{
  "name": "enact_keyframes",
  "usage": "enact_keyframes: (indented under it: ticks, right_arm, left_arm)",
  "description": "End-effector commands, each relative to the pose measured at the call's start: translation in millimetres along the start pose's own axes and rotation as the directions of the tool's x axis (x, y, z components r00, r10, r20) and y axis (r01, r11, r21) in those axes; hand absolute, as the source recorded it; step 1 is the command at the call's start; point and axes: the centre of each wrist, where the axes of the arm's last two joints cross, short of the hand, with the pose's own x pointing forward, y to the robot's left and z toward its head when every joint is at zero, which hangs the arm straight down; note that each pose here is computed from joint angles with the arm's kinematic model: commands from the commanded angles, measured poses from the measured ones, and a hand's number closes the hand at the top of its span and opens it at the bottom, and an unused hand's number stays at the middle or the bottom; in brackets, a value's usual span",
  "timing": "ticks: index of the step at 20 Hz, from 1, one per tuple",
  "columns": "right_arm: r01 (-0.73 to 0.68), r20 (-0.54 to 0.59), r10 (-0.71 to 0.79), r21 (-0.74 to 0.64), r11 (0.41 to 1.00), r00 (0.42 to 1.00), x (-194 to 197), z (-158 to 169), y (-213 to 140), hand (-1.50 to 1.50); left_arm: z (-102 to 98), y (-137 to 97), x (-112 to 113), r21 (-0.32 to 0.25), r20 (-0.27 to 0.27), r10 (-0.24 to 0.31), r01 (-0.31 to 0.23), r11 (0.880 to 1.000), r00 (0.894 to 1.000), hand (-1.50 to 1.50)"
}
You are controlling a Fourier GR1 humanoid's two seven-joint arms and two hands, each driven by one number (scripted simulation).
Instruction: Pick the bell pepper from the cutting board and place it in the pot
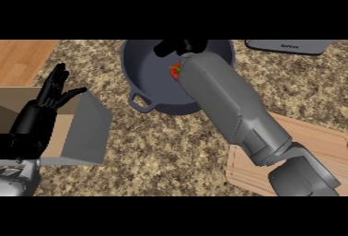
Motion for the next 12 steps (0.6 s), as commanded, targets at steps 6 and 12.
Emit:
enact_keyframes:
  ticks: [6, 12]
  right_arm:
    - [0.357, 0.028, -0.357, -0.154, 0.921, 0.934, 7, -9, -21, -1.50]
    - [0.471, -0.002, -0.472, -0.052, 0.880, 0.882, 0, -9, -23, -1.50]
  left_arm:
    - [21, 10, -47, 0.009, -0.263, -0.067, 0.072, 0.997, 0.963, 0.00]
    - [23, 22, -54, 0.029, -0.292, -0.077, 0.090, 0.996, 0.953, 0.00]
